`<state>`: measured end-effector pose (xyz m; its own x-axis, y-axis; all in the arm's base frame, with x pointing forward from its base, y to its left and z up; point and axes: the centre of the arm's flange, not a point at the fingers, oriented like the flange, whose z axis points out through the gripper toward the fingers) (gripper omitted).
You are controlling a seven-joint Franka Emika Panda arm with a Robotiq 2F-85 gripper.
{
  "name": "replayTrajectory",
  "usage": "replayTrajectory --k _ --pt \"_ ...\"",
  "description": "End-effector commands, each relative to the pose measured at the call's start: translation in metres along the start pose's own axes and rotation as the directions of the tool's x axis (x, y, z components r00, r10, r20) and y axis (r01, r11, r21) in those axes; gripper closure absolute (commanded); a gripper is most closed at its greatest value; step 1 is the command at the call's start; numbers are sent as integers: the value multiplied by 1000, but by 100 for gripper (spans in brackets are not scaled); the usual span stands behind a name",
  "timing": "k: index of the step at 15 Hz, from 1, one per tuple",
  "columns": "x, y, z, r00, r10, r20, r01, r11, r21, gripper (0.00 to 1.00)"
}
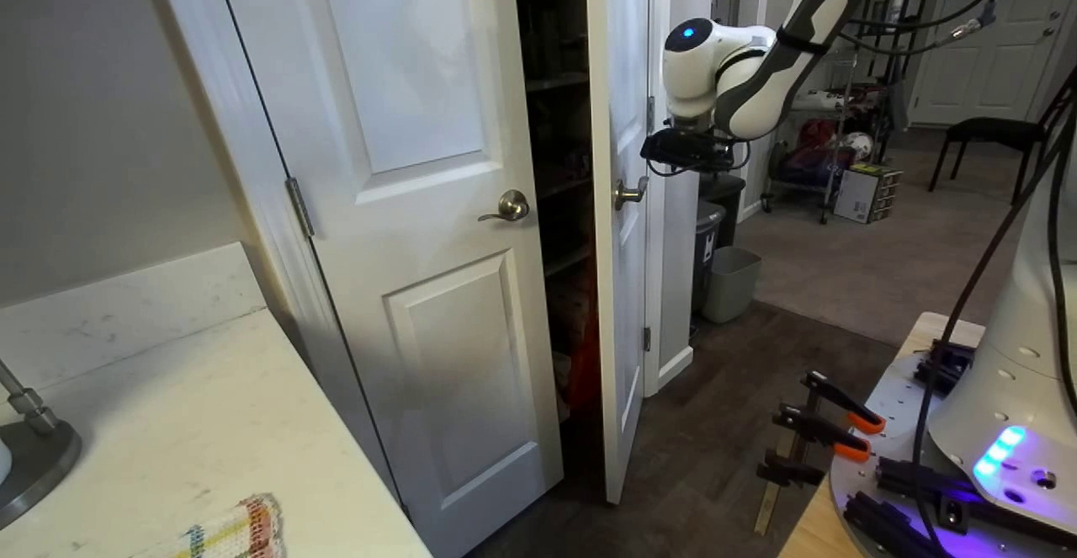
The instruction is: Open the door
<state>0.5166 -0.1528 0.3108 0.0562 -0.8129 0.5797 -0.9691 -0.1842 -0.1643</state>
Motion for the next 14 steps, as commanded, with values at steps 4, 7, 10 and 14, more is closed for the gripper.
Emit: replayTrajectory --k 4,7,10,14 --pt "-68 32 -33 972 -168 163 187 976 -109 0" --pt "-110 28 -45 921 -258 292 288 955 -67 0" --pt "-147 14 -64 863 -350 363 376 927 0 0" --pt "-175 -16 -97 812 -429 395 420 900 115 0"
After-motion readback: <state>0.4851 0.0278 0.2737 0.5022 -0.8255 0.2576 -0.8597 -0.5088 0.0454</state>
